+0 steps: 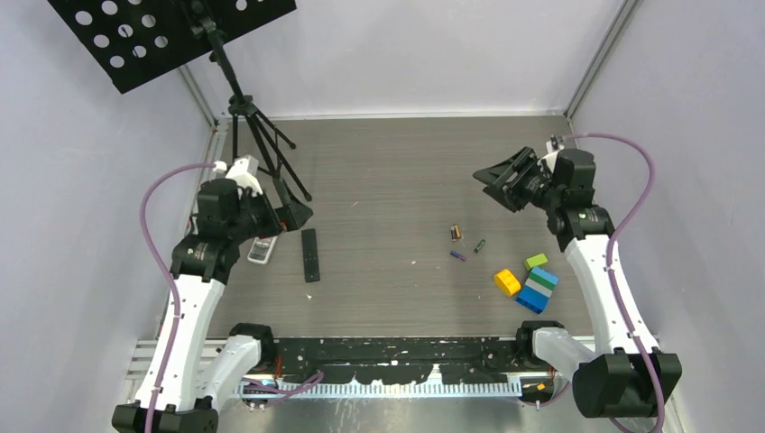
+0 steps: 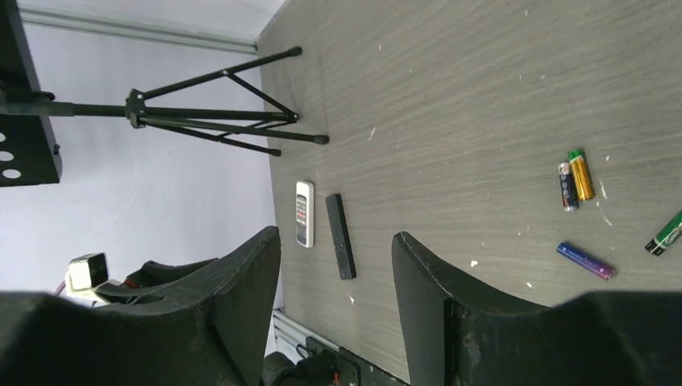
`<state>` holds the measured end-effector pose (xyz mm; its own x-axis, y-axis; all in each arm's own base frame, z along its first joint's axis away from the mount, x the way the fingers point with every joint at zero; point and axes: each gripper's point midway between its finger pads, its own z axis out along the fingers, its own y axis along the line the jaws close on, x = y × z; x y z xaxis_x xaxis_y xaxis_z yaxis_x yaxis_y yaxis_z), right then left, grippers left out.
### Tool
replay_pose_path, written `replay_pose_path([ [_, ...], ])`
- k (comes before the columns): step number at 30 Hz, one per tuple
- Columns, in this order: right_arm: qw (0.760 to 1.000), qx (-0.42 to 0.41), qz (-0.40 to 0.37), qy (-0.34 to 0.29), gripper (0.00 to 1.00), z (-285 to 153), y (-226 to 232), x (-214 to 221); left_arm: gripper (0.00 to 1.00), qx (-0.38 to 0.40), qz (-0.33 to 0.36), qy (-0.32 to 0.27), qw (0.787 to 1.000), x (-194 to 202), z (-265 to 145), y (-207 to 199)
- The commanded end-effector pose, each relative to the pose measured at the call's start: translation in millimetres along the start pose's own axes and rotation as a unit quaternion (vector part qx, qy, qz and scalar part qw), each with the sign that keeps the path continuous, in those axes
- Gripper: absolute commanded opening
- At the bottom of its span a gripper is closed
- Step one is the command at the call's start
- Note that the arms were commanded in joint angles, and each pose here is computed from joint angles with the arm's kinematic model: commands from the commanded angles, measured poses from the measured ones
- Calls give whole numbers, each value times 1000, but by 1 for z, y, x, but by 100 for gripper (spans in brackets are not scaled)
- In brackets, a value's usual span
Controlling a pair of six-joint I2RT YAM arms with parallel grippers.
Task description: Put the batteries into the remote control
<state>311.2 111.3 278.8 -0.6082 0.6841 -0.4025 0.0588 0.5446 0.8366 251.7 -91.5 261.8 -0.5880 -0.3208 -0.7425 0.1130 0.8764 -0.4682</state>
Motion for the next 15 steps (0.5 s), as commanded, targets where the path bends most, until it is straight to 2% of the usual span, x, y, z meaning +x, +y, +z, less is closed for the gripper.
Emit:
replay_pose_path([
  [1, 999, -33, -10, -22, 58, 5, 16, 1, 100, -10, -47, -2, 999, 13, 9, 9],
  [6, 1000, 13, 0, 7, 63, 17, -18, 23, 100, -74, -87, 46, 992, 48, 29, 41],
  [15, 998, 52, 8, 35, 64, 34, -50, 41, 97, -81, -147, 95, 981, 94, 72, 56],
])
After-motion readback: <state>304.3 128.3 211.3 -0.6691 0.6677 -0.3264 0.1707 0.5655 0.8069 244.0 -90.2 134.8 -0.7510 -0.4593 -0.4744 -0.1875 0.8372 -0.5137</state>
